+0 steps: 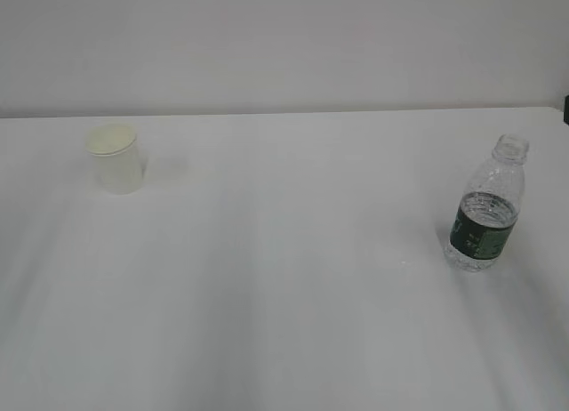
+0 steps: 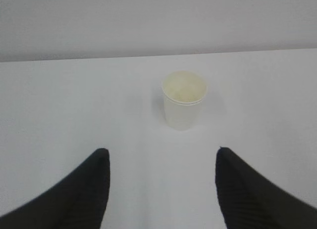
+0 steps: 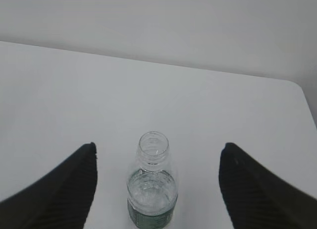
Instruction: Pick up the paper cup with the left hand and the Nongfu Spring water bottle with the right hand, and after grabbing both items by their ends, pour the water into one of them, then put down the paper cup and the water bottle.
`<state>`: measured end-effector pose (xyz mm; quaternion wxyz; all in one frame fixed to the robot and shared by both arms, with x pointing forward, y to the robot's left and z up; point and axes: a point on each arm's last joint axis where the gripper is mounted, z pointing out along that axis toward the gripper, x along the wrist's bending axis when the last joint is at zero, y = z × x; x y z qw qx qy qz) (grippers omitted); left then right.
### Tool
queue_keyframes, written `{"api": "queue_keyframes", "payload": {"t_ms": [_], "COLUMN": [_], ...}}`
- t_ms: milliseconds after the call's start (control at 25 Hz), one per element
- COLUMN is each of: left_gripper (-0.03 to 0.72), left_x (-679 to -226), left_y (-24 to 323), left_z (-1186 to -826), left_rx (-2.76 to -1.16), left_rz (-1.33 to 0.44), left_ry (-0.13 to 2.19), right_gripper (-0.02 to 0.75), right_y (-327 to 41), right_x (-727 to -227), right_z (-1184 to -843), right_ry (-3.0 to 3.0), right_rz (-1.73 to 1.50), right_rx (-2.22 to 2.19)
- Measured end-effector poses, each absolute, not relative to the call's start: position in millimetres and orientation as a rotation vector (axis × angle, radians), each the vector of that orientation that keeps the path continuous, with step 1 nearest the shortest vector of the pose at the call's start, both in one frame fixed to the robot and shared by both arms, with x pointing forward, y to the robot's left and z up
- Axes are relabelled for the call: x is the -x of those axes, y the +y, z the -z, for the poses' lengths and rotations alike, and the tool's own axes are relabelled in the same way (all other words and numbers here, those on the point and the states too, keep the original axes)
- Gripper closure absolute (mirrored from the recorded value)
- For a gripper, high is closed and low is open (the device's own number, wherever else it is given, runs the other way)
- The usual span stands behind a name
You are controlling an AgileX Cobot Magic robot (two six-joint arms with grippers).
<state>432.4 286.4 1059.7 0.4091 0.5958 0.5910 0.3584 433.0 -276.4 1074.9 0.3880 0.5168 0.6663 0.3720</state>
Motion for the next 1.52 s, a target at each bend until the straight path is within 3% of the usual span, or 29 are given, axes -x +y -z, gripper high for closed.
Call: {"api": "queue_keyframes", "payload": {"t_ms": [480,680,960,1520], "left_gripper": [0.212,0.214,0.225,0.228], "left_x": [-475,-481,-465,-412], "left_y": [281,280,279,282], "left_z": [-1020,-1001,-976,-938], "left_rx": [-1.559,-1.535,-1.443,-1.37], "left_rz": [-0.845,-0.852,-0.892,-0.882], "left_ry": [1.529,1.494,1.397,1.371], "right_gripper": [0.164,0.164,0.164,0.165], "right_y": [-271,-270,-271,-273], "right_x": [-470,-466,-447,-411], "right_z": [-1056,-1032,-997,-960], "right_ry": [1.668,1.632,1.63,1.551], "right_rz": [-0.989,-1.041,-1.061,-1.17], "right_rx": [-1.286,-1.306,-1.308,-1.317]}}
